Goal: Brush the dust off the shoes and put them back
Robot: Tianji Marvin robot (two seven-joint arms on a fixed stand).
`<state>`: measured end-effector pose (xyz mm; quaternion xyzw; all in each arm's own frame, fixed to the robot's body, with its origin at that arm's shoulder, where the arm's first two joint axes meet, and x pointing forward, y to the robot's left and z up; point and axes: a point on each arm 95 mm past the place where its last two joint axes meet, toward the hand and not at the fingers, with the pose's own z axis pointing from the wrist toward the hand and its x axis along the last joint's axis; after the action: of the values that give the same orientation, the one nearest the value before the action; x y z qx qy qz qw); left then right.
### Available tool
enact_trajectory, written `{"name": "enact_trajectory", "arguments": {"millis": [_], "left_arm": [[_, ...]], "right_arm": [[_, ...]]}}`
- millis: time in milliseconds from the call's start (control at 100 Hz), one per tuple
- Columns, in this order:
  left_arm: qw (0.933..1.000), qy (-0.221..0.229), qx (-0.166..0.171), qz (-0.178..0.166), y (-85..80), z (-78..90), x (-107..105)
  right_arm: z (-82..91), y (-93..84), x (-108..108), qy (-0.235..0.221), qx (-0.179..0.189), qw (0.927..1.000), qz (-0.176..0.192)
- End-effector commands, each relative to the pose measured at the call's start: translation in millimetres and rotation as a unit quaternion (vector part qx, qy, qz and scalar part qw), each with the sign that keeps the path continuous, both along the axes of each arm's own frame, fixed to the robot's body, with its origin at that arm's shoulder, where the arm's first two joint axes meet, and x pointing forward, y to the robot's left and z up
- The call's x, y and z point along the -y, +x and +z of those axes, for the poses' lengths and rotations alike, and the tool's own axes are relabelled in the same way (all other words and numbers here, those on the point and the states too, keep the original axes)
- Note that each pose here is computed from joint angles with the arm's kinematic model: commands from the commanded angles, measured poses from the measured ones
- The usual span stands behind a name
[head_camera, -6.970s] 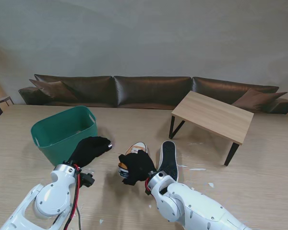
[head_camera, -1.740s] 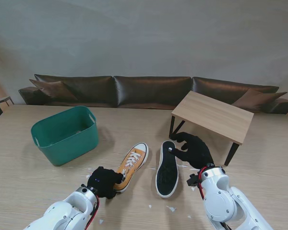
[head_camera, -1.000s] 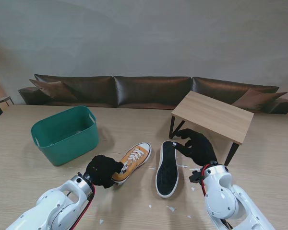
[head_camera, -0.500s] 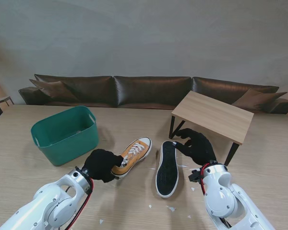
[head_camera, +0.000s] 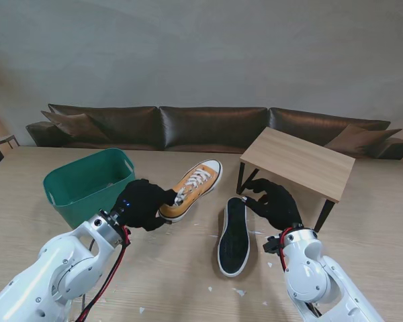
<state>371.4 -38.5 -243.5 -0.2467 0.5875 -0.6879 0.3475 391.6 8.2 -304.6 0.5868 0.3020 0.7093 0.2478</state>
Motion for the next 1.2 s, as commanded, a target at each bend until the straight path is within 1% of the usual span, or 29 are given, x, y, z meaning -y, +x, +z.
{"name": "enact_trajectory", "arguments": {"millis": [0, 150, 390, 560, 830, 1190], "left_arm": [[0.9994, -0.014, 0.03, -0.014, 6.5, 28.2, 10.1], [0.998, -0.022, 0.045, -0.039, 18.5, 44.4, 24.6], [0.9951, -0.046, 0.052, -0.071, 43.0, 62.6, 53.1], [0.9937, -0.057, 0.042, -0.087, 59.4, 69.0, 71.8], [0.9916, -0.082, 0.024, -0.098, 83.7, 73.5, 97.1], [0.9875, -0.116, -0.016, -0.105, 114.8, 78.4, 127.5]], "right_arm": [[-3.7, -0.5, -4.0, 0.001, -0.009, 0.9999, 0.009], [-9.3, 0.3, -5.0, 0.0, -0.017, 0.9998, 0.012], [-20.8, 1.1, -9.7, -0.003, -0.035, 0.9991, 0.025], [-26.0, 3.5, -12.1, -0.003, -0.041, 0.9988, 0.027], [-34.3, 8.4, -14.3, -0.001, -0.05, 0.9984, 0.028], [-42.4, 15.6, -14.6, 0.002, -0.062, 0.9978, 0.023]]}}
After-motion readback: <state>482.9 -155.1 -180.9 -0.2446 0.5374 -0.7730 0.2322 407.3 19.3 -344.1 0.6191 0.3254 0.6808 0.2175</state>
